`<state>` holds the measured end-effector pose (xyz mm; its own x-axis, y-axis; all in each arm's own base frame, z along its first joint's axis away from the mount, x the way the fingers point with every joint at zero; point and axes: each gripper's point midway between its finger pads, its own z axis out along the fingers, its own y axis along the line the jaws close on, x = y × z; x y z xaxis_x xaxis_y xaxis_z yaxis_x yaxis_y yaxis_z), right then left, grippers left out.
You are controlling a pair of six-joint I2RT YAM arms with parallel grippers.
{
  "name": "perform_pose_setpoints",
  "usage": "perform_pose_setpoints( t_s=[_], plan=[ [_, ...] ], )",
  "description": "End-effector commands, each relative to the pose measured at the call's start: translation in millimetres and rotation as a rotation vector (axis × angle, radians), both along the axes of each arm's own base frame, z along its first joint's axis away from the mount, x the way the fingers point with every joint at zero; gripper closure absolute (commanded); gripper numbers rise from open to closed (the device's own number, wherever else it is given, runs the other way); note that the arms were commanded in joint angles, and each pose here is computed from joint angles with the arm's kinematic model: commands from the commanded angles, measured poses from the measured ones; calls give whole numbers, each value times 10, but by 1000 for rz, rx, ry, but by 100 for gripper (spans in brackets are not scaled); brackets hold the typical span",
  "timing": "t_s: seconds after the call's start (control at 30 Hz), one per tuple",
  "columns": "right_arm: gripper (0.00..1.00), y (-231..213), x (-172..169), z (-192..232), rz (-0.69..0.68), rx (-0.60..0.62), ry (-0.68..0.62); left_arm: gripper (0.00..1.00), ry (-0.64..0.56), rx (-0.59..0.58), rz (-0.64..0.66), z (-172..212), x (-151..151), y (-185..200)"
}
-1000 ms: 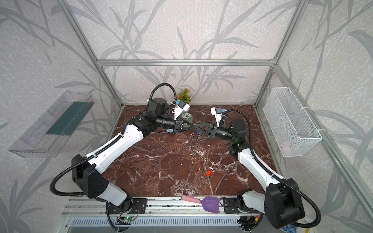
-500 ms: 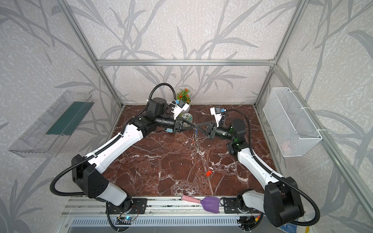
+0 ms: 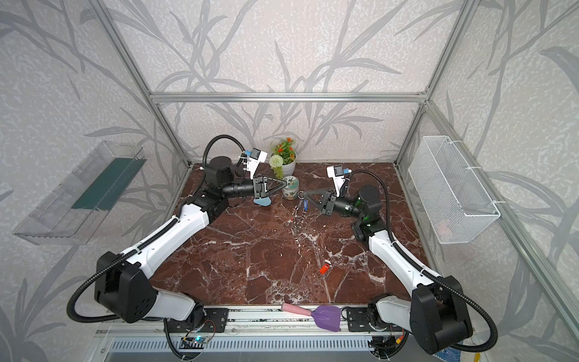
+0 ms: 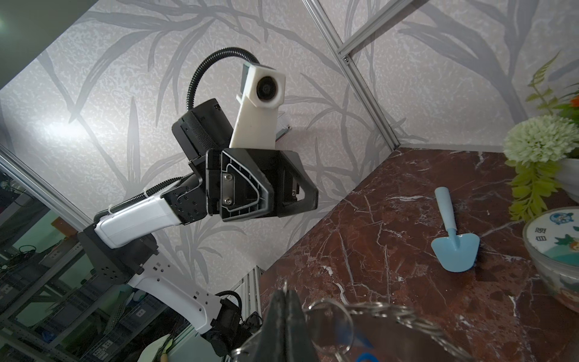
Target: Put the keys on the keyring
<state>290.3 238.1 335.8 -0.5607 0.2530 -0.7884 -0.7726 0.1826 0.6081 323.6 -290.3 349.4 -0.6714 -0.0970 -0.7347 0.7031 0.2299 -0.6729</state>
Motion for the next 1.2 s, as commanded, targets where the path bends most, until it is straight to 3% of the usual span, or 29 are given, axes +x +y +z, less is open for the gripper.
perform_pose_setpoints(
  t_s=[0.0,0.27,0.6,1.17],
  plan=[
    [100,-6,-70,219,0,27,-62,55,-1,-57,-57,130,-176,-12],
    [100,27,-66,214,18,41,-73,48,11,-28,-159,-46,-437,-286],
    [100,50,-70,184,40,45,-65,73,21,-54,-203,-24,-444,-479],
    [100,93,-81,142,63,48,-58,92,30,-80,-198,28,-435,-488]
  ],
)
